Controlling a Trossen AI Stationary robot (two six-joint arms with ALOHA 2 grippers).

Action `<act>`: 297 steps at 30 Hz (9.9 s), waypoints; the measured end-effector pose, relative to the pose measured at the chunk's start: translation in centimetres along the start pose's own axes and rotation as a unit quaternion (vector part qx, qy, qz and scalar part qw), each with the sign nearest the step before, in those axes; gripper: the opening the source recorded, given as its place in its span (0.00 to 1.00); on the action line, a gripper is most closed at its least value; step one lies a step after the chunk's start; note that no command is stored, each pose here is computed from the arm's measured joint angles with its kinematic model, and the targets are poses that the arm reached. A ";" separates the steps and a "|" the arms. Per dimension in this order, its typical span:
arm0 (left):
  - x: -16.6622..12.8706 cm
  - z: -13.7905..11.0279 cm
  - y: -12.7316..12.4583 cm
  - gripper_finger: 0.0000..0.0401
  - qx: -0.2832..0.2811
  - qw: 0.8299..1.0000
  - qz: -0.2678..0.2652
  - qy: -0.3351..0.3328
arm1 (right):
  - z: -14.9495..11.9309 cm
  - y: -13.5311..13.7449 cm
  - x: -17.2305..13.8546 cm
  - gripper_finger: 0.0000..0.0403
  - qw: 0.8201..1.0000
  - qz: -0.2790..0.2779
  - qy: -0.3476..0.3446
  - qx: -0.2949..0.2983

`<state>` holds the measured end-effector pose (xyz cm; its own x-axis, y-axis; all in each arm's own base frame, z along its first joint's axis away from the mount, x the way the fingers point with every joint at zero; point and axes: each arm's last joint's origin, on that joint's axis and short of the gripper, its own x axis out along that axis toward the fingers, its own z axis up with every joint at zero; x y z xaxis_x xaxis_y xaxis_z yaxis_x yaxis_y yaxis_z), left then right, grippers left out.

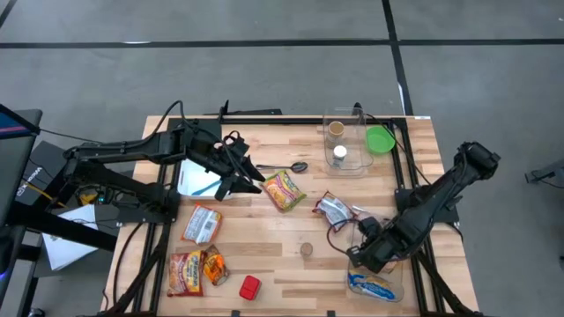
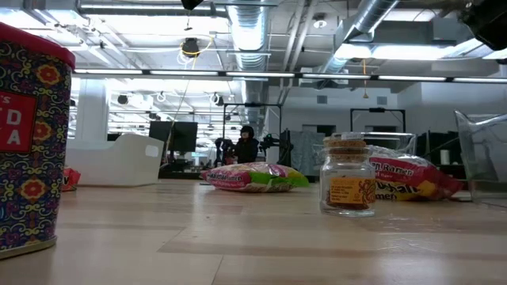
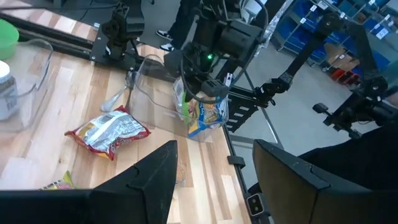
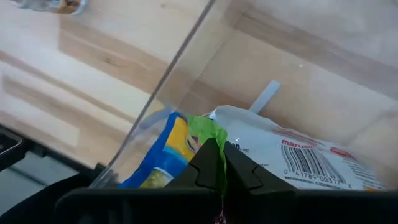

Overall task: Pick & Place Food Item
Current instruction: Put the top green noodle pack into the bottom transparent bin, then adjust the bottom transparent bin, then put the red noodle pack into the bottom transparent bin

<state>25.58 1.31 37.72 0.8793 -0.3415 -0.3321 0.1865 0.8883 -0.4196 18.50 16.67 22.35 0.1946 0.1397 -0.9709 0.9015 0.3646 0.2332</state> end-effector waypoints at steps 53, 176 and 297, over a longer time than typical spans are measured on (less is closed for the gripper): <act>0.0 0.0 0.0 0.51 0.025 1.000 -0.006 0.003 | -5.2 3.6 -5.0 0.42 0.963 -0.051 -0.263 0.018; -0.2 0.3 0.9 0.51 0.010 0.995 0.096 -0.029 | 6.8 -4.7 -9.7 0.00 0.928 0.176 -0.324 -0.061; 0.1 1.1 -0.1 0.51 -0.002 0.985 0.141 -0.102 | 18.7 6.3 -3.2 0.00 0.943 0.016 -0.096 -0.319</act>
<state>26.13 1.49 38.65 0.9655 -0.0126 -0.2600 -0.0787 0.9380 -0.3375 30.84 1.29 25.89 0.3398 0.0131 -0.9404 0.4896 0.8513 0.1887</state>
